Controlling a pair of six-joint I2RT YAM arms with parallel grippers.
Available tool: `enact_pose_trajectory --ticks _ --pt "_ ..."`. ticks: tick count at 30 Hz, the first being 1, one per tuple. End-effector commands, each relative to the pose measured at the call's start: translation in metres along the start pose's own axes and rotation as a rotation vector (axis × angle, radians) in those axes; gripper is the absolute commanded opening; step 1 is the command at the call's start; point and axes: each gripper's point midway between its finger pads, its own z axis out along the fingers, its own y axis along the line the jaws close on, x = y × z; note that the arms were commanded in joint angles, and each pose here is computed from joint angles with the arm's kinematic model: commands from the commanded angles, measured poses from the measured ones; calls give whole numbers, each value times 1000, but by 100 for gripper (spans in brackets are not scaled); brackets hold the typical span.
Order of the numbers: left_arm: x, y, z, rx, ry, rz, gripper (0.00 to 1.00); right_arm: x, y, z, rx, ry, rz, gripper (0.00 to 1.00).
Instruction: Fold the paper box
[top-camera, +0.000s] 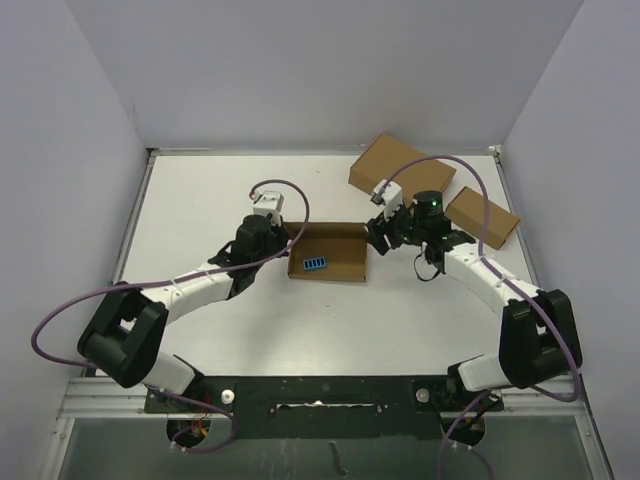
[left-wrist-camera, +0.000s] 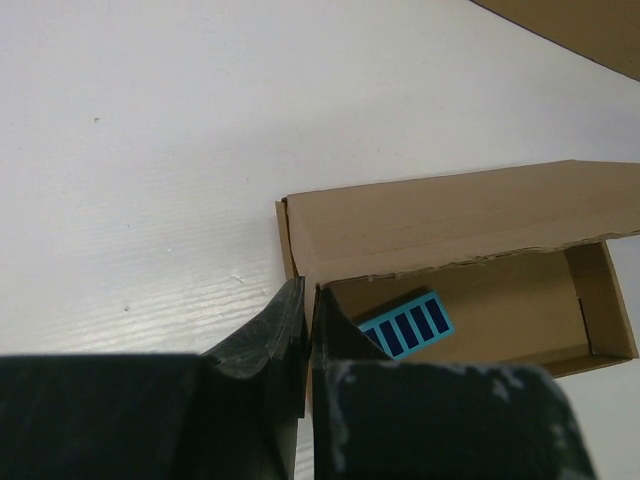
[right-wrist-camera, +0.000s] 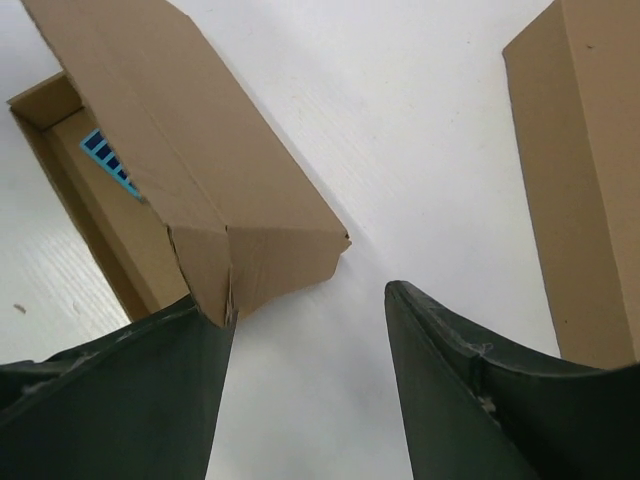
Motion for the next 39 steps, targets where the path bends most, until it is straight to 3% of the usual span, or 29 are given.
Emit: enact_pose_trajectory --ticks 1,6,11,22,39 --pt "-20 -10 -11 -5 -27 -42 0 -20 17 -22 -167 -137 -69 60" --pt "-32 -16 -11 -18 -43 -63 0 -10 12 -9 -152 -90 13 46" --pt "-27 -18 -10 -32 -25 -76 0 -11 19 0 -138 -77 -8 45" --pt "-26 -22 -11 -55 6 -144 0 -16 -3 12 68 -51 -94 1" --pt "-36 -44 4 -28 -6 -128 0 -54 -18 59 305 -142 2 0"
